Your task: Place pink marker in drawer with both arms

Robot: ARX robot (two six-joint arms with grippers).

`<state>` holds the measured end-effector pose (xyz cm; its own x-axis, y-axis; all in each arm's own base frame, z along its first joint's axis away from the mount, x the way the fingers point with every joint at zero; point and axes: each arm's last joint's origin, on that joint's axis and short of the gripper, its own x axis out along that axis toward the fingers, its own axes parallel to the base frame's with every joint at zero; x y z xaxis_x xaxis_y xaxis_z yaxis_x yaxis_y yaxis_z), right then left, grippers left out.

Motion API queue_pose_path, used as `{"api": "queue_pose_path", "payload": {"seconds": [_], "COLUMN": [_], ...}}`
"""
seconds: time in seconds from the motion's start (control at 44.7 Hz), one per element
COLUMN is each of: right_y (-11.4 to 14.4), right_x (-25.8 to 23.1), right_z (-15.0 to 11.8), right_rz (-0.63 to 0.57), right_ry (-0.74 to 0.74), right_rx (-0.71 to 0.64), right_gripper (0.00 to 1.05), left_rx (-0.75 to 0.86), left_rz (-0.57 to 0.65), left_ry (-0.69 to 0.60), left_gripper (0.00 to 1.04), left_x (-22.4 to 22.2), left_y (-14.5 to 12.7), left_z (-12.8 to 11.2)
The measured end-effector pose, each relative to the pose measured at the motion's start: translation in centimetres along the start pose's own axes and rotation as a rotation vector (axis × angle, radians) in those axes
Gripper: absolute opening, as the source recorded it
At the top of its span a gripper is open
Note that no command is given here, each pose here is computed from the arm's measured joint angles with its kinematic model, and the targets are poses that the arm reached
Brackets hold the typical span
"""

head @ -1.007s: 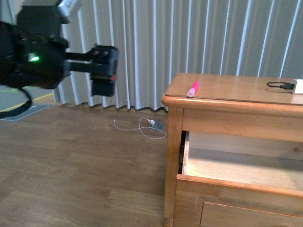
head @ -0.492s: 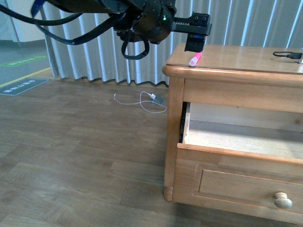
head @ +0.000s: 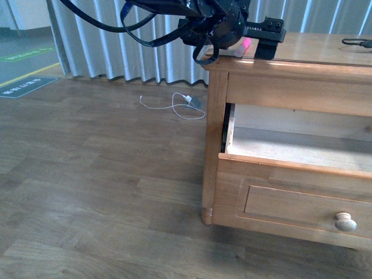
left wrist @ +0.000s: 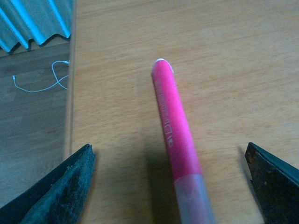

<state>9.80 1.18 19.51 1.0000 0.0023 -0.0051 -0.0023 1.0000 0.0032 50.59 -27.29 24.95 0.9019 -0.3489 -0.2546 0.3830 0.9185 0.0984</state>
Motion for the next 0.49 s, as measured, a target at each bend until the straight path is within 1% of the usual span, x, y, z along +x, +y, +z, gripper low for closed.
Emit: {"api": "queue_pose_path", "payload": {"seconds": [0.201, 0.38, 0.447, 0.492], "right_y": [0.0, 0.0, 0.0, 0.0], "right_x": [0.0, 0.0, 0.0, 0.0], "right_z": [0.0, 0.0, 0.0, 0.0], "right_rz": [0.000, 0.000, 0.000, 0.000], "right_ry": [0.000, 0.000, 0.000, 0.000], "right_rx": [0.000, 0.000, 0.000, 0.000], "right_gripper": [0.96, 0.96, 0.96, 0.96], "left_rx": [-0.001, 0.004, 0.004, 0.003], "left_rz": [-0.027, -0.030, -0.032, -0.033], "left_ry": [0.003, 0.041, 0.043, 0.044], "left_gripper": [0.99, 0.98, 0.90, 0.80], "left_x": [1.1, 1.1, 1.0, 1.1], "left_y": [-1.3, -1.6, -1.6, -1.6], "left_z": [0.0, 0.1, 0.1, 0.1]}}
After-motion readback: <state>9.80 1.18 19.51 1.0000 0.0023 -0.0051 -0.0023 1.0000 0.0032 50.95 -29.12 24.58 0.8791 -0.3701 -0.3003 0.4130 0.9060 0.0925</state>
